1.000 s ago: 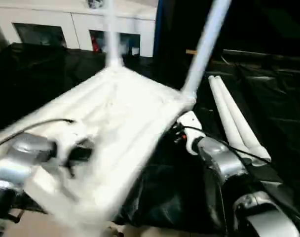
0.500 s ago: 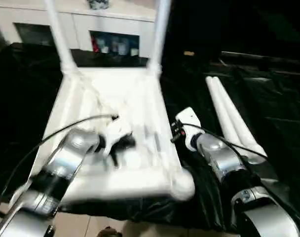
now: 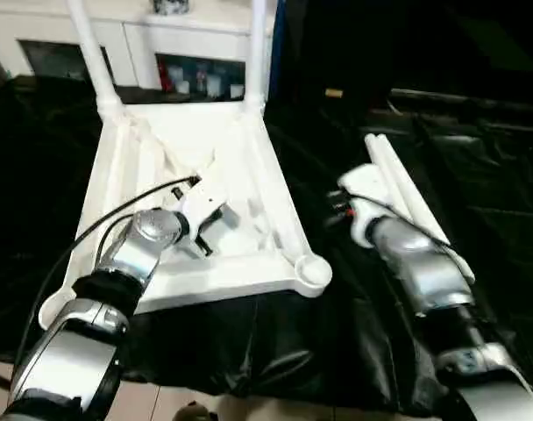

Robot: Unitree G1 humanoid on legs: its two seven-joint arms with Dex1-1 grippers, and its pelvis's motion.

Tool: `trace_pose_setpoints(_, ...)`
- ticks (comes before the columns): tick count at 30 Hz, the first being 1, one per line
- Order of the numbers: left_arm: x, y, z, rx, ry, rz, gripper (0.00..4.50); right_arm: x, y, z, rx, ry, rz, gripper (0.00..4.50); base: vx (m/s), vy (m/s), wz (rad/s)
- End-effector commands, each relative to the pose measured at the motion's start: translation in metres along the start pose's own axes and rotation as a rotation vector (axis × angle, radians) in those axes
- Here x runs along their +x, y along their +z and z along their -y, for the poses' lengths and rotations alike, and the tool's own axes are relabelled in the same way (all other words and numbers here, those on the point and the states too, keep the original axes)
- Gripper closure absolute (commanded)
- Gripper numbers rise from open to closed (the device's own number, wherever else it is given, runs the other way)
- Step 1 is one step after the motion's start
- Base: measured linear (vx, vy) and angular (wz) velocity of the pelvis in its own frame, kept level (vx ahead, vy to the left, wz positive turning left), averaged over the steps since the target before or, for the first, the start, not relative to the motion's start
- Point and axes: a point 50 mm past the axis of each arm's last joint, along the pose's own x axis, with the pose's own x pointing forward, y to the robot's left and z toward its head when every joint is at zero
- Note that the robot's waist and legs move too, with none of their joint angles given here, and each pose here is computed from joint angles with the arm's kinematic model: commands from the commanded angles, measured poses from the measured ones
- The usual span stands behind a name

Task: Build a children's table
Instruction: Rotate table base, then pick table leg

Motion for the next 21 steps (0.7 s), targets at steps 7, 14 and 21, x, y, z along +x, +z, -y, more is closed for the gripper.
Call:
trace_pose_setpoints(7, -0.04, 0.058, 0.021, -0.061, -0.297, 0.374, 4.17, -0.025, 0.001, 0.047, 0.075, -0.235, -0.153, 3.52, 0.0, 0.0, 0.0)
trace_pose_setpoints(14, -0.055, 0.062, 0.049, -0.066, -0.513, 0.371, 3.73, -0.03, -0.002, 0.06, 0.084, -0.285, -0.248, 2.99, 0.0, 0.0, 0.0)
trace_pose_setpoints(21, -0.063, 0.067, 0.061, -0.087, -0.576, 0.362, 3.01, -0.033, -0.003, 0.066, 0.114, -0.31, -0.323, 2.35, 0.0, 0.0, 0.0)
